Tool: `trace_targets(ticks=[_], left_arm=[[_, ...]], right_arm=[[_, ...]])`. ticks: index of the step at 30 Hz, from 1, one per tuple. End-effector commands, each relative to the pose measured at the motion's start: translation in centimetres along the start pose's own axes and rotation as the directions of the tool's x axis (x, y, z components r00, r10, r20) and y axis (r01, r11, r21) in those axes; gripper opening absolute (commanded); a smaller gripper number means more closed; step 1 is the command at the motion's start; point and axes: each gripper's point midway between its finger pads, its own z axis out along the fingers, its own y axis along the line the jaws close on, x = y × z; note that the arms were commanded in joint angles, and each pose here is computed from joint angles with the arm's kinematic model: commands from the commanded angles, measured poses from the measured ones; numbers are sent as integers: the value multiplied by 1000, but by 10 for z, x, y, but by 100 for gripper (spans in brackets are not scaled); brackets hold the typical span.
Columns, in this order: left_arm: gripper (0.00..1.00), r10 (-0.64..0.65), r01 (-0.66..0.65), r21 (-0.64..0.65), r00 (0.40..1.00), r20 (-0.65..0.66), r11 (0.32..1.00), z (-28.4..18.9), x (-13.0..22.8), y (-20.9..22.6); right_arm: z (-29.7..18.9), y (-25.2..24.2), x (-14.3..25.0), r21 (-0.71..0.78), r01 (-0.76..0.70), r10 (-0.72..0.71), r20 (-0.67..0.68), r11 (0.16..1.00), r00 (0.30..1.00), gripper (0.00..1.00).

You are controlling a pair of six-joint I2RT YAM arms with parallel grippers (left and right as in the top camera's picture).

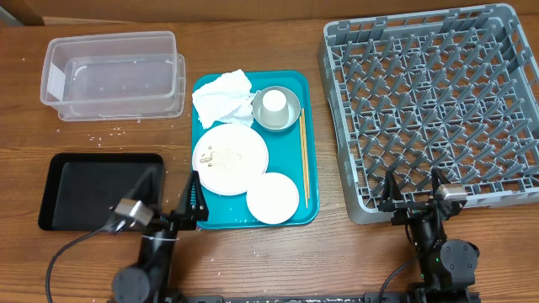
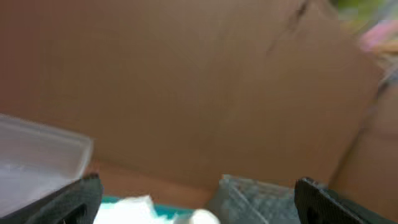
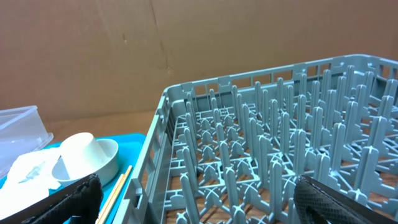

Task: Sort waste into correct bins and load items into the dishwasher
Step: 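Reach the left gripper to the white tissue on the teal tray and grasp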

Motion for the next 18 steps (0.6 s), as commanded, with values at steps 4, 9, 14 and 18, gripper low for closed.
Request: trace_targets(ticks=[4, 9, 14, 18], left_arm=[[100, -1, -14, 121, 993, 117, 992, -1, -61, -43], [100, 277, -277, 51, 961, -4, 960, 27, -103, -61], [100, 443, -441, 93, 820, -362, 892, 97, -125, -68], [100, 338, -366, 98, 682, -648, 926, 152, -128, -65]], right_arm=[[0, -4, 1, 17, 6, -6, 7, 1000, 1000, 100], [0, -4, 1, 17, 6, -6, 7, 1000, 1000, 100], [0, -4, 1, 17, 6, -6, 7, 1000, 1000, 100], [0, -4, 1, 17, 6, -6, 7, 1000, 1000, 100]])
